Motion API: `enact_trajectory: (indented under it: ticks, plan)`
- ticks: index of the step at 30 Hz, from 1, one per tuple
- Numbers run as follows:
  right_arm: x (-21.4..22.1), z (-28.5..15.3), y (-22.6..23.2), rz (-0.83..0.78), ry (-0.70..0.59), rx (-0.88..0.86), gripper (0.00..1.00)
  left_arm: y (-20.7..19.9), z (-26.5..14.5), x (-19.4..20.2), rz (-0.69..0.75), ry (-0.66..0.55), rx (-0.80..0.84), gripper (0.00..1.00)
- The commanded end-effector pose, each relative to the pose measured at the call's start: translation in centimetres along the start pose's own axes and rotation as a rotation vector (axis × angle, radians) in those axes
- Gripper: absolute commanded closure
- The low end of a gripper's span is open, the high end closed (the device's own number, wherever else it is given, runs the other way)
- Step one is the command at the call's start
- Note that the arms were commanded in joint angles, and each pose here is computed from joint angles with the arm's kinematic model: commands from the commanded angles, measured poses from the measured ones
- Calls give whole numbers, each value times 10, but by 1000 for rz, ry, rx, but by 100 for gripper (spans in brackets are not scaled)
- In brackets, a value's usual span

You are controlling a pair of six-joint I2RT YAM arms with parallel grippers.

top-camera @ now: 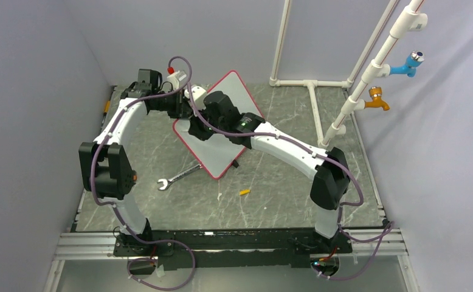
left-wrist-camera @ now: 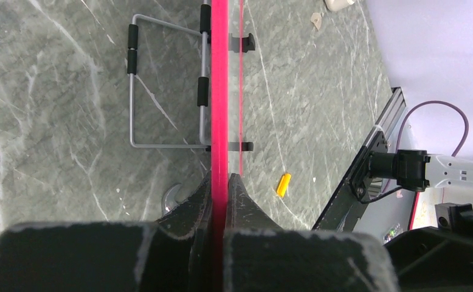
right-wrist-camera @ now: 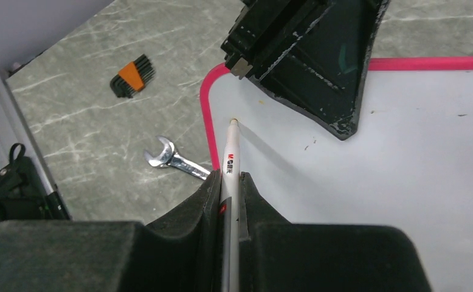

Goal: Write a sentence on the whiteboard

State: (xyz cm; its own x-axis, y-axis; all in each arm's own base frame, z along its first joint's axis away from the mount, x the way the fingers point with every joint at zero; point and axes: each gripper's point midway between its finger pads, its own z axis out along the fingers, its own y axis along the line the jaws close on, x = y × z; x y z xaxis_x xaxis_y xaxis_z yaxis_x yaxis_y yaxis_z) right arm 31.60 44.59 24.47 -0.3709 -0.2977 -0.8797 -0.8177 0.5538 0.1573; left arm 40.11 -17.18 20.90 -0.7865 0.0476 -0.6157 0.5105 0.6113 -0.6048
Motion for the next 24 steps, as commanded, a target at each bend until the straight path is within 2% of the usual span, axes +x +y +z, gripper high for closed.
enact_trajectory:
  ticks: [1,13,24]
  plan:
    - [-21,-5,-12,-31,-48,109,100,7,-4,-10,129,-40,-90,100]
    - [-14,-3,-17,-31,-35,158,100,4,-6,-12,104,-51,-96,100]
    - [15,-3,-11,-26,30,139,100,3,-7,-13,110,-56,-100,100]
